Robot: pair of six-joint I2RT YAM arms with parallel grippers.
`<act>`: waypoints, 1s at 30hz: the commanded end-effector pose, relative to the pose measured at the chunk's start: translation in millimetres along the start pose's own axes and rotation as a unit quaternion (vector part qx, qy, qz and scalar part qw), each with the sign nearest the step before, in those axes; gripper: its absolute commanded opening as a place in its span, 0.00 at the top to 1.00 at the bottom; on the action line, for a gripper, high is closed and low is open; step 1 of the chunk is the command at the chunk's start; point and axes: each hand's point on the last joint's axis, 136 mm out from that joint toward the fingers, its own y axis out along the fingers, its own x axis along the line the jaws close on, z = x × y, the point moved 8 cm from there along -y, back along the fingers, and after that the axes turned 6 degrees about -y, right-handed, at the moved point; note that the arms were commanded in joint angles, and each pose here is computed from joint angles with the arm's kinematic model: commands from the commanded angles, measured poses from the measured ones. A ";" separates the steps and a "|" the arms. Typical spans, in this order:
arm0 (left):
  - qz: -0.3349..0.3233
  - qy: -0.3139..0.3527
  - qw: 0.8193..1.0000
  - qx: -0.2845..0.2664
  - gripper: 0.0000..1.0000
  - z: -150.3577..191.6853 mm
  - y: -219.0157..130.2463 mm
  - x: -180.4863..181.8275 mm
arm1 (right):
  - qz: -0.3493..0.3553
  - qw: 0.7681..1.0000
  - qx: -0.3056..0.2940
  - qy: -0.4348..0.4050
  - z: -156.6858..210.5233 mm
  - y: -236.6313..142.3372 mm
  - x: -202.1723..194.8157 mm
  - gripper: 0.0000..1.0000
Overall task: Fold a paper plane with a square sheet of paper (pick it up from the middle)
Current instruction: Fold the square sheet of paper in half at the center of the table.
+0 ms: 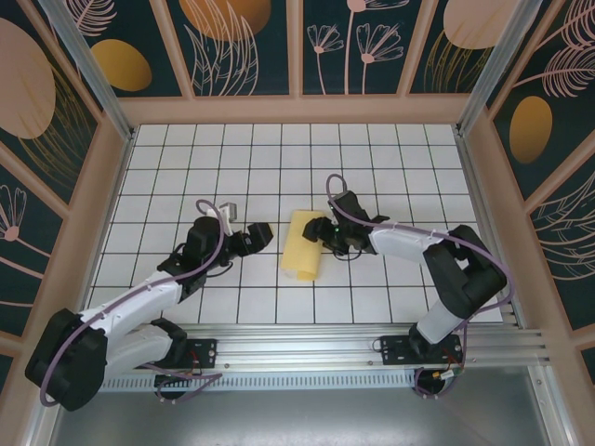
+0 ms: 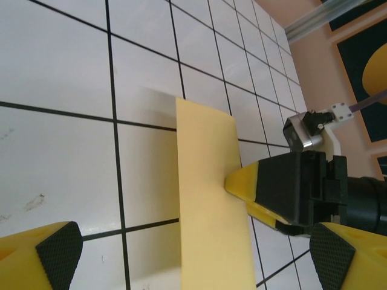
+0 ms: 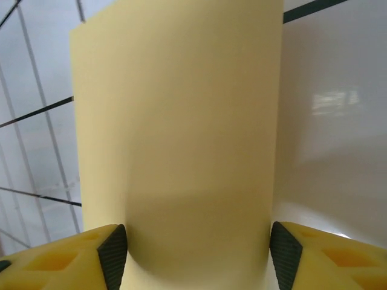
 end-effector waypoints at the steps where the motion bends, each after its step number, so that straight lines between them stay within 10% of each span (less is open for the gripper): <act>1: 0.044 0.024 0.999 0.015 0.03 -4.3 4.4 -17.4 | 0.033 0.999 -0.017 -0.013 -1.2 -19.7 -9.0 0.29; 30: 0.050 0.012 0.994 0.098 0.39 2.8 35.8 -19.6 | 0.045 0.997 -0.026 0.052 4.5 11.0 -21.3 0.23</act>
